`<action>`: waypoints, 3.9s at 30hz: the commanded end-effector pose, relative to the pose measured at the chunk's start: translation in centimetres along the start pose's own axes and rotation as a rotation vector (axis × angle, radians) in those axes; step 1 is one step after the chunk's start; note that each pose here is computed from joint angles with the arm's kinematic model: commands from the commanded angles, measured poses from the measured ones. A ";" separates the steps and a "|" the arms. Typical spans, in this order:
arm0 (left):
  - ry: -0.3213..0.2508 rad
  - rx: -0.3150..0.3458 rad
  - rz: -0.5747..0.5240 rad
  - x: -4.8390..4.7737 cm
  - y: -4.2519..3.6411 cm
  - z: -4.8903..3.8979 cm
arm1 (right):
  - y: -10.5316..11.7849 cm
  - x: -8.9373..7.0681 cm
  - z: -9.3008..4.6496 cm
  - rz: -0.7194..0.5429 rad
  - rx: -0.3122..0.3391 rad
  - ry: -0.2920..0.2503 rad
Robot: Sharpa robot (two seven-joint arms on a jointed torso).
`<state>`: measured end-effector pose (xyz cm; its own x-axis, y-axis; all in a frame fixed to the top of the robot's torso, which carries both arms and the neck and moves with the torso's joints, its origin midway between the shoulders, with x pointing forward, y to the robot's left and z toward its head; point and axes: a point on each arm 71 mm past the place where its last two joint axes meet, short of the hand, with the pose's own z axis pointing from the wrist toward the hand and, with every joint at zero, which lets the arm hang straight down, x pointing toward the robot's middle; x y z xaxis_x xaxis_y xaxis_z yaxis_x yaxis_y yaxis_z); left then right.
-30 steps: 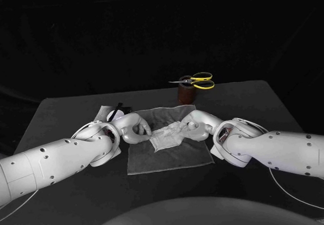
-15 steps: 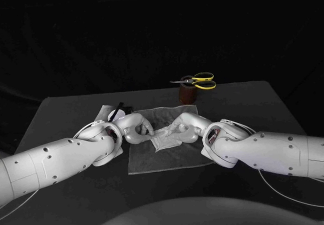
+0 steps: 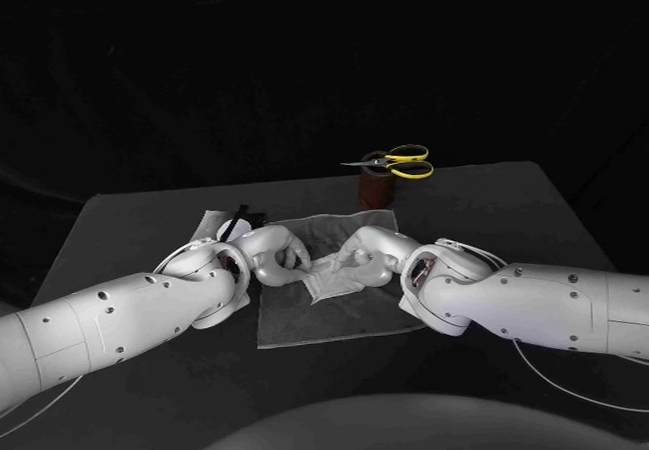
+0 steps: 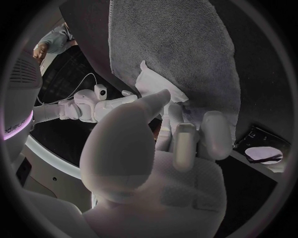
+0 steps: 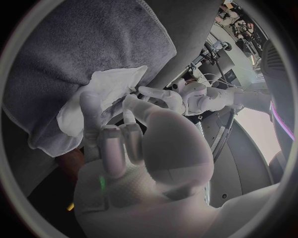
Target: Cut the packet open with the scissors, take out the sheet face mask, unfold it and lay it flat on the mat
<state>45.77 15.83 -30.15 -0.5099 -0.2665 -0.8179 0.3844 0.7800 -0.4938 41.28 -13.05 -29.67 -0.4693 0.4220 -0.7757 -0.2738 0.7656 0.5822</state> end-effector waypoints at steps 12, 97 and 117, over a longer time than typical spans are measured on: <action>0.043 -0.046 0.056 0.43 0.05 0.78 | 0.0 0.2 0.2 -0.019 0.008 0.013; -0.016 0.146 -0.063 -0.28 0.55 -2.86 | -1.1 -0.2 -1.2 -0.004 0.009 0.040; -0.005 0.118 -0.079 0.41 -0.20 -2.36 | -0.5 0.5 -1.5 -0.273 -0.127 0.090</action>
<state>43.76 17.01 -29.76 -0.5373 -0.3070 -0.7855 0.4402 0.6924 -0.5717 40.10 -14.17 -29.94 -0.4703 0.2533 -0.8453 -0.4237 0.7755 0.4681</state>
